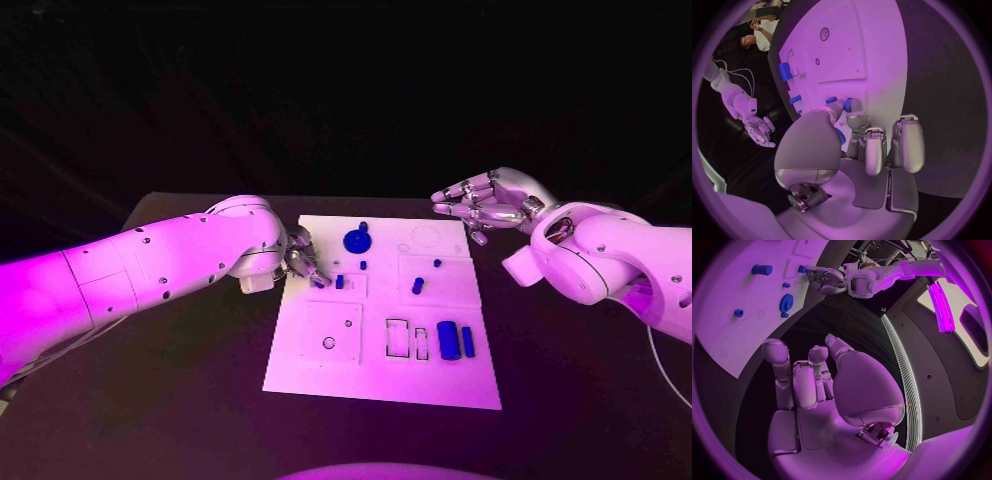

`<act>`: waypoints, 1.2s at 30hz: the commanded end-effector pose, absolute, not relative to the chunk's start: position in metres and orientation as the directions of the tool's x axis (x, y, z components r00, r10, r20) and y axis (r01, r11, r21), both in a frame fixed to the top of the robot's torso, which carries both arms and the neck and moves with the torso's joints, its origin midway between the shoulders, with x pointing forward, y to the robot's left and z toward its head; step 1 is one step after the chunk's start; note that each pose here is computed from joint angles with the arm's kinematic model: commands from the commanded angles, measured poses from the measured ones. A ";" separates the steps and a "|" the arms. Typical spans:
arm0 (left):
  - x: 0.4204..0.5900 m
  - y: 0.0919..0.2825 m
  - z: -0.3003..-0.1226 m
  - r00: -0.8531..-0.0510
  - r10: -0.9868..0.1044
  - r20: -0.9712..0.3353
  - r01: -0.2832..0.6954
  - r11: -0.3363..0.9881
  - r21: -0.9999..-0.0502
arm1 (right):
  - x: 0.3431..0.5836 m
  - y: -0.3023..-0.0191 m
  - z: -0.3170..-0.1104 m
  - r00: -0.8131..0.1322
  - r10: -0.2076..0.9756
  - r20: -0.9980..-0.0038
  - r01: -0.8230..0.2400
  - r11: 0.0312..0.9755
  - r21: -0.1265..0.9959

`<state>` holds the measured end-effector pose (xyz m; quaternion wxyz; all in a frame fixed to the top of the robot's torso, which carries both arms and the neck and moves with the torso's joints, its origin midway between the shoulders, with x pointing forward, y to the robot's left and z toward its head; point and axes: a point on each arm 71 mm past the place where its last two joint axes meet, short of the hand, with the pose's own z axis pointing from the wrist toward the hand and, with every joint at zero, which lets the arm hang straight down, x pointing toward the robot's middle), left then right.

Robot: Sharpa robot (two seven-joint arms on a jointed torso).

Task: Assemble the parts on the task board

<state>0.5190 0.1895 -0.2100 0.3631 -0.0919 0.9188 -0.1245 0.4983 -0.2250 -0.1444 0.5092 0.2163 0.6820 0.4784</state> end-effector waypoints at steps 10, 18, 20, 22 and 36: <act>0.521 0.192 -0.211 -0.701 -0.307 -0.644 -0.117 0.940 -0.320 | 0.498 -0.224 -0.145 -0.404 0.774 -0.488 -0.194 0.449 0.872; 0.521 0.192 -0.211 -0.711 -0.315 -0.628 -0.125 0.936 -0.328 | 0.498 -0.224 -0.146 -0.405 0.773 -0.488 -0.193 0.449 0.872; 0.520 0.193 -0.211 -0.716 -0.312 -0.625 -0.122 0.937 -0.328 | 0.498 -0.224 -0.146 -0.406 0.773 -0.488 -0.193 0.449 0.872; 0.520 0.193 -0.211 -0.719 -0.308 -0.623 -0.118 0.937 -0.327 | 0.498 -0.224 -0.146 -0.406 0.773 -0.488 -0.192 0.450 0.872; 0.521 0.198 -0.188 -0.780 -0.313 -0.543 -0.121 0.926 -0.359 | 0.498 -0.223 -0.147 -0.409 0.771 -0.487 -0.189 0.451 0.872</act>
